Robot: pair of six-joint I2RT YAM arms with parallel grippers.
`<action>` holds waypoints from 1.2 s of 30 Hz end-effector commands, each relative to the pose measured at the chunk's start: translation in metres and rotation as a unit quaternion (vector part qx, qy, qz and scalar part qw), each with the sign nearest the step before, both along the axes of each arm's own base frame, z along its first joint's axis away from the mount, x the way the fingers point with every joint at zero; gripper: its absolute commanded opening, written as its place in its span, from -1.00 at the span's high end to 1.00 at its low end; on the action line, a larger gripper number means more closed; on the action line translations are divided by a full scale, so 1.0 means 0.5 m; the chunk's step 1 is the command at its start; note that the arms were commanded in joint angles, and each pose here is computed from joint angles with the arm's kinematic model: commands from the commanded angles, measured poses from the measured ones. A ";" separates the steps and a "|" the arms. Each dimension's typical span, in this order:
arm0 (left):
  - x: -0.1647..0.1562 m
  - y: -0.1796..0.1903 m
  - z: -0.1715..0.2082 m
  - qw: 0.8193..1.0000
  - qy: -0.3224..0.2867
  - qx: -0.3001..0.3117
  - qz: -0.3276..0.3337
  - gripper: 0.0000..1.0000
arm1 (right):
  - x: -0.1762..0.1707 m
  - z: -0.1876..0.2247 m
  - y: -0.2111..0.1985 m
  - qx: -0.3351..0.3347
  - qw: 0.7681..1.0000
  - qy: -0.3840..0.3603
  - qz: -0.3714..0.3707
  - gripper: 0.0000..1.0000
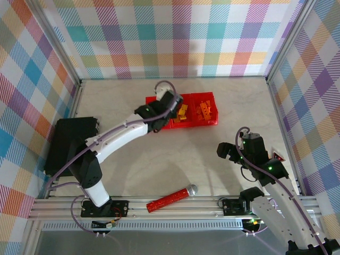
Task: Sort the legos into containers by color
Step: Place the lego in the container.
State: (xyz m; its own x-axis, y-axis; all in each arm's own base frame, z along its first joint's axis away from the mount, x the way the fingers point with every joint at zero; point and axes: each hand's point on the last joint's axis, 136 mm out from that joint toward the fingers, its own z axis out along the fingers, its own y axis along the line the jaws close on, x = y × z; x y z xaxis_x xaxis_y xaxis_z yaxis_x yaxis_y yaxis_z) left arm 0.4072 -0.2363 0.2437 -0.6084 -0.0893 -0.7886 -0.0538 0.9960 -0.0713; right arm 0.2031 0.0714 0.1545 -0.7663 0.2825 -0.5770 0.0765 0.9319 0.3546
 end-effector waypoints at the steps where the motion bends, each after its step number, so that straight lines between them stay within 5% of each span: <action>1: 0.025 0.041 -0.062 0.997 0.074 0.011 0.004 0.80 | 0.003 0.008 -0.002 0.001 1.000 -0.003 -0.004 -0.98; 9: 0.129 0.056 -0.162 0.989 0.144 -0.031 0.018 0.75 | 0.004 0.003 -0.002 -0.003 1.000 0.005 -0.004 -0.98; 20: 0.147 0.094 -0.255 0.983 0.175 0.039 0.045 0.66 | 0.009 -0.009 0.002 -0.004 1.000 0.019 -0.002 -0.98; 27: 0.134 0.091 -0.261 0.984 0.172 0.033 0.035 0.02 | 0.009 -0.012 0.004 -0.002 1.000 0.021 -0.002 -0.98; 36: 0.124 0.074 -0.149 0.993 0.116 0.013 -0.001 -0.44 | 0.005 -0.009 0.002 0.000 1.000 0.022 -0.005 -0.98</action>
